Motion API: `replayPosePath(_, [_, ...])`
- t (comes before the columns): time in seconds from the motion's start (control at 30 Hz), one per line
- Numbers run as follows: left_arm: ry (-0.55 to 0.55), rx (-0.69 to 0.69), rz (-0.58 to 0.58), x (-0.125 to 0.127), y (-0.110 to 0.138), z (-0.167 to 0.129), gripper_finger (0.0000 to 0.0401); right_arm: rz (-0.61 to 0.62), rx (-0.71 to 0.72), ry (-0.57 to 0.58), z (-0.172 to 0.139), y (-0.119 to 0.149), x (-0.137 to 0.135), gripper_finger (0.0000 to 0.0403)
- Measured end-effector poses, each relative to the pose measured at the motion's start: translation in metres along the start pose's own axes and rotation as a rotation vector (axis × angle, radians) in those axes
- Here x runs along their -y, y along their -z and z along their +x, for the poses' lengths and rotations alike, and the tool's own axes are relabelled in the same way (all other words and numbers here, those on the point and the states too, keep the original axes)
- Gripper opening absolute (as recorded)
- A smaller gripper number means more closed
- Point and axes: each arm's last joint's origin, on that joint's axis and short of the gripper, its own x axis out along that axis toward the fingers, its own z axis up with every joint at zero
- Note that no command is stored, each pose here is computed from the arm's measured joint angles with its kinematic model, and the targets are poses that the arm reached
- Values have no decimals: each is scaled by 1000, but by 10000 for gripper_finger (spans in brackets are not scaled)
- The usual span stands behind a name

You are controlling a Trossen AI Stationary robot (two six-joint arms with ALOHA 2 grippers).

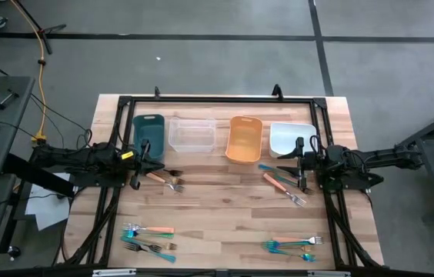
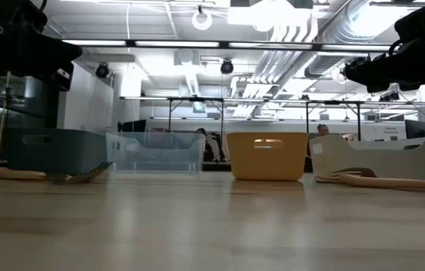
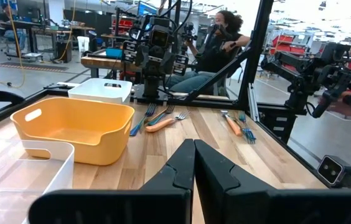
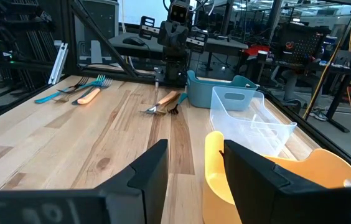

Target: Sort silverware by color (type)

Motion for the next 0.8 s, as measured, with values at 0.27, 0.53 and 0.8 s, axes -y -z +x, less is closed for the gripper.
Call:
replayPosePath(0.27, [0, 0, 0, 0, 0, 0, 1, -6, 84, 5, 0, -8, 1, 149])
replayPosePath(0.53, [0, -1, 0, 0, 0, 0, 1, 235, 606, -161, -14, -55, 4, 149])
replayPosePath(0.8, [1, 0, 0, 0, 0, 0, 1, 271, 647, -175, -1, -59, 3, 149])
